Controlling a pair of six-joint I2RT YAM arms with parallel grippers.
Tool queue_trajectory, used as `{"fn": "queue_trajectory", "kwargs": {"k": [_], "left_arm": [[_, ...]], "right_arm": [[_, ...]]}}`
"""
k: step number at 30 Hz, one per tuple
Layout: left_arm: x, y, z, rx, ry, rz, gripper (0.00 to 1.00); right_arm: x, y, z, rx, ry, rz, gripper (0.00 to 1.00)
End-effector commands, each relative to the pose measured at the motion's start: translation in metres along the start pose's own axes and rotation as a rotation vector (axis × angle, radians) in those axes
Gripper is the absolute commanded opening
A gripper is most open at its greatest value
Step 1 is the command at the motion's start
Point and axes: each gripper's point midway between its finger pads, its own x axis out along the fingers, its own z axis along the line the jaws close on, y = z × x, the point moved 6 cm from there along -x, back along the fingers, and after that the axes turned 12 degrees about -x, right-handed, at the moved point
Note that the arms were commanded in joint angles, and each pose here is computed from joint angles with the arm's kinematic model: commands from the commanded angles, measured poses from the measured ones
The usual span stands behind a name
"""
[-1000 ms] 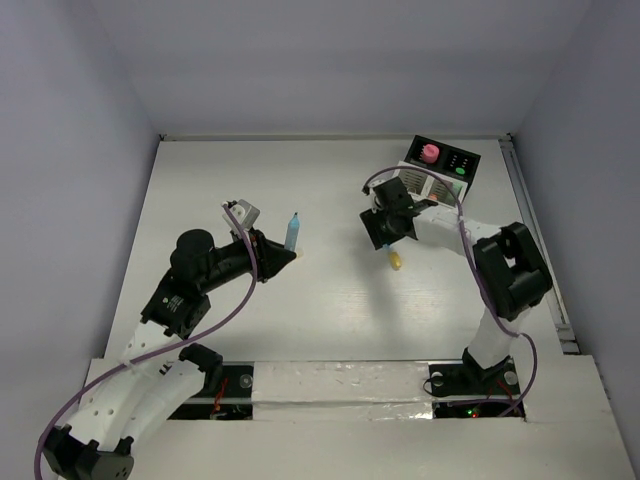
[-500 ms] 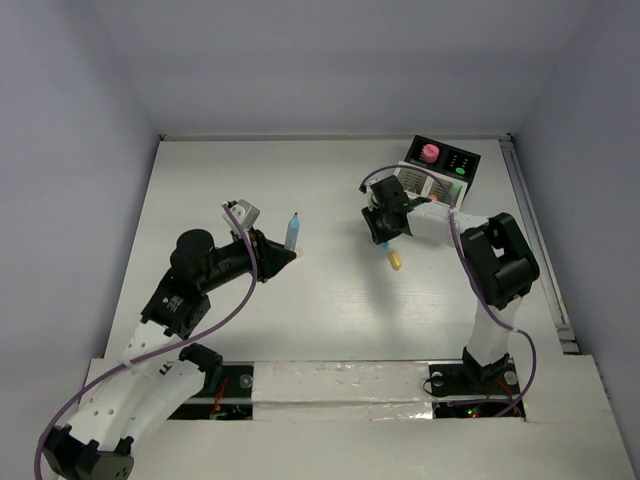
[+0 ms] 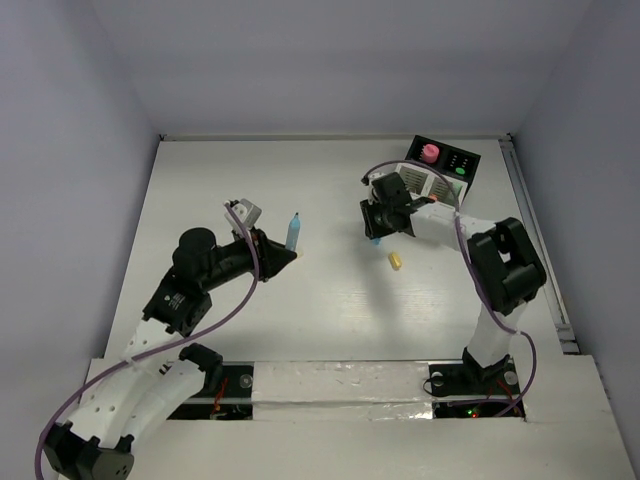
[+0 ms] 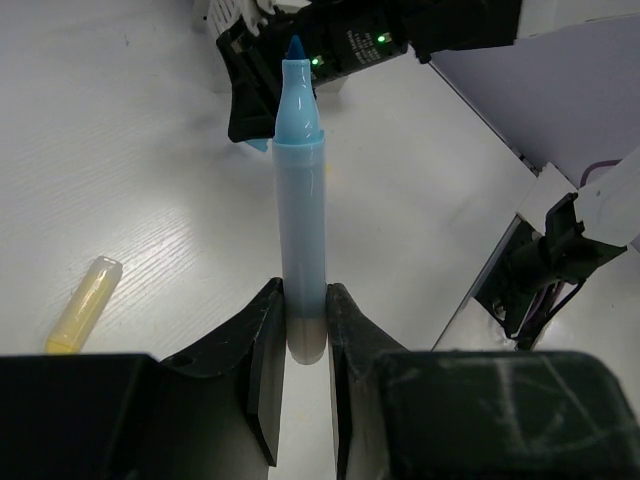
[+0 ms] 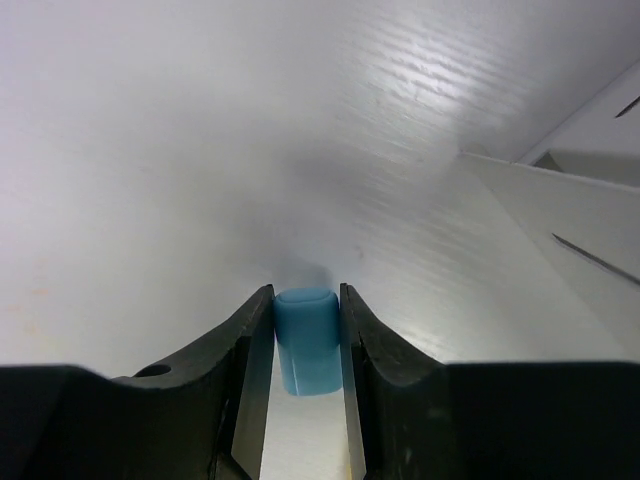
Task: Sort the stationery into containers
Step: Close the pen cap on the pen.
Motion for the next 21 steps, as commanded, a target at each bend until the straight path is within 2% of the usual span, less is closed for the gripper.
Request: {"fn": "queue_trajectory", "kwargs": {"k": [1,5,9,13,21], "left_arm": [[0.001,-0.014,-0.010,0.046,0.047,-0.044,0.00],[0.002,-0.014,-0.009,0.044,0.042,-0.042,0.00],[0.004,-0.014,-0.006,0.039,0.027,-0.037,0.00],[0.007,-0.013,-0.002,0.032,0.009,-0.028,0.00],[0.009,-0.013,0.000,0.030,0.001,-0.024,0.00]], "right_arm": [[-0.054,-0.068,0.027,0.070,-0.065,-0.308,0.00],[-0.109,-0.107,0.070,0.155,-0.123,-0.521,0.00],[-0.171,-0.136,0.090,0.359,-0.187,-0.736,0.00],[-0.211,-0.150,0.107,0.456,-0.181,-0.888,0.00],[-0.241,-0.163,0.140,0.537,-0.225,-1.024,0.00]]}}
